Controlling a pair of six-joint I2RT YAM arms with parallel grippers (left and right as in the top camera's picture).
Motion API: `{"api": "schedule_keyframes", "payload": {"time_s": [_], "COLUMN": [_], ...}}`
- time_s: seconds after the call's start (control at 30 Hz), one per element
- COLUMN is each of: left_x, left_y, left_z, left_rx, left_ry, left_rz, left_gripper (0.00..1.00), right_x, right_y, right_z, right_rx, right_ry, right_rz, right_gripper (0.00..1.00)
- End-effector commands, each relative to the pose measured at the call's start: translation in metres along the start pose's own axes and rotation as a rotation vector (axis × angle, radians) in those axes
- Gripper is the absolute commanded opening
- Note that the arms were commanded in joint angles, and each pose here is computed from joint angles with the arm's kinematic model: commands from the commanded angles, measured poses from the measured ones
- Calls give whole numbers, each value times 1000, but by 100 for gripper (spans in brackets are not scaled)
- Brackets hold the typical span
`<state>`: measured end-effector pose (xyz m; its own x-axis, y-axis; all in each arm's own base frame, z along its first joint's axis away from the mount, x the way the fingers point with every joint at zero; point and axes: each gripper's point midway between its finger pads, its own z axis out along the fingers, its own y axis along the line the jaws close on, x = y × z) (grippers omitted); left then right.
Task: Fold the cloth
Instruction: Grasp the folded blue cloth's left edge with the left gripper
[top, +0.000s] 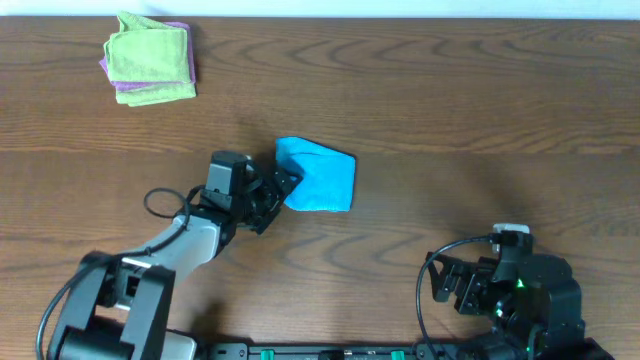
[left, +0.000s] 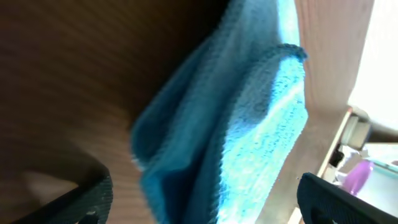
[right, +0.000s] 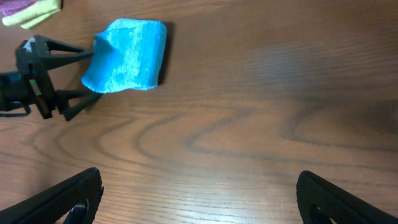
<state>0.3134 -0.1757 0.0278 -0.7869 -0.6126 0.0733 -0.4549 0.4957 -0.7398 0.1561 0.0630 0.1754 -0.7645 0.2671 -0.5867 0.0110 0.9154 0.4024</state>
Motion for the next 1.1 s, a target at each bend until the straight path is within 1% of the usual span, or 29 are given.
{"api": "schedule_keyframes", "payload": {"time_s": [0.0,0.17,0.23,0.33,0.5,0.6,0.63,0.67,0.8,1.07], "left_x": [6,1,-3,-7,-2,1,1,0,-5,-8], "left_y": [16,20,22,16,16,16,17,18,23,23], "left_z": [12,20,22,27,38,44,47,49,57,68], "left_rx": [-42,-45,-51,-24,-23,-15,-11,-15,-12,21], "left_ry": [28,7,-17,-39,-41,-33,-33,-39,-64,-65], "left_rz": [-46,-44,-40,-13,15,28,33,34,73,189], "left_gripper": [97,98,100,100,100,86,76,72,69,49], "right_x": [0,0,0,0,0,0,0,0,4,4], "right_y": [-3,-3,-3,-3,-3,-3,-3,-3,1,2], "right_z": [1,1,1,1,1,1,1,1,1,1], "right_rx": [12,12,12,12,12,12,12,13,-9,-18], "right_ry": [-3,-3,-3,-3,-3,-3,-2,-1,16,21], "right_rz": [18,21,37,44,44,44,44,44,45,45], "right_gripper": [99,99,99,99,99,99,99,99,99,99]}}
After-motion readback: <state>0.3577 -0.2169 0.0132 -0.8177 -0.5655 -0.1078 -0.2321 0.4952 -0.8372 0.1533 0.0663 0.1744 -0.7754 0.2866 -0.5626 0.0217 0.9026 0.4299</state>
